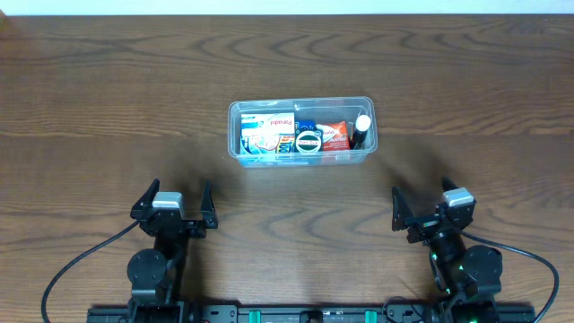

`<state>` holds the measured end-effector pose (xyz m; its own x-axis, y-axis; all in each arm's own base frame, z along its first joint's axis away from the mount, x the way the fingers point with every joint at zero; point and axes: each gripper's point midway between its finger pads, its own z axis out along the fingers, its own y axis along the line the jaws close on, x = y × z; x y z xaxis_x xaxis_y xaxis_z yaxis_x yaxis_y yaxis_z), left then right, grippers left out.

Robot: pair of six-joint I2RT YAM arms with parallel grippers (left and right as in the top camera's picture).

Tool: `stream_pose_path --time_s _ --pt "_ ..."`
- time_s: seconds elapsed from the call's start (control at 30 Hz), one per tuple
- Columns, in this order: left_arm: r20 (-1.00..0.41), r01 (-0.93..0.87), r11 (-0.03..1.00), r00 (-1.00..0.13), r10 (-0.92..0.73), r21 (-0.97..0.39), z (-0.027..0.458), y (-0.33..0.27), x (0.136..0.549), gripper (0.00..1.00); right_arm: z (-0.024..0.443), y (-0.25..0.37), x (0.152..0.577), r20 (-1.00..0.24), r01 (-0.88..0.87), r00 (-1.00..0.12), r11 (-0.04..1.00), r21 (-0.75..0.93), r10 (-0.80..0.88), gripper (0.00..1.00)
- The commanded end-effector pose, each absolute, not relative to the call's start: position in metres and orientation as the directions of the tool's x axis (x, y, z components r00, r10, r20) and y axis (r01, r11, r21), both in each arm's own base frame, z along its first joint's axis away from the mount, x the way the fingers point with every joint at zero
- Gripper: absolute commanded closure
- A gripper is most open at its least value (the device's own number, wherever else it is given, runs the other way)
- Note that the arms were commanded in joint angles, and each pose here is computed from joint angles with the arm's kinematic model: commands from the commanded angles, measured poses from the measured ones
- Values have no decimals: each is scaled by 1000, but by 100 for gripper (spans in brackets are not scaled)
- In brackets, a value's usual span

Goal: Pack container

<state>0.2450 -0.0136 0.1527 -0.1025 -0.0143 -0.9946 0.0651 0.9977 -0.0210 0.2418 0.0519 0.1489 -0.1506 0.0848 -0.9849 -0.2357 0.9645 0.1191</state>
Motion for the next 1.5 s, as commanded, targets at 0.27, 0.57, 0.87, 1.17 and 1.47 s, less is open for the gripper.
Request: stream_pose_path --time_s 0.27,0.57,0.87,1.17,1.47 --pt "-989 75 997 -145 -3 -14 139 -15 244 2 147 52 242 -985 -233 -152 966 112 78 1" --pt "-989 156 988 -144 9 -14 139 -35 242 2 147 52 242 -985 -233 -152 966 112 78 1" --pt "-989 260 965 -143 24 -14 139 -61 236 2 147 52 242 -985 -233 -152 966 112 77 1" --pt "-989 262 965 -143 24 -14 139 -61 236 2 147 52 242 -985 -233 -152 966 112 77 1" --pt "-989 262 965 -143 24 -14 139 -61 236 2 147 52 242 -985 -233 -152 966 112 78 1"
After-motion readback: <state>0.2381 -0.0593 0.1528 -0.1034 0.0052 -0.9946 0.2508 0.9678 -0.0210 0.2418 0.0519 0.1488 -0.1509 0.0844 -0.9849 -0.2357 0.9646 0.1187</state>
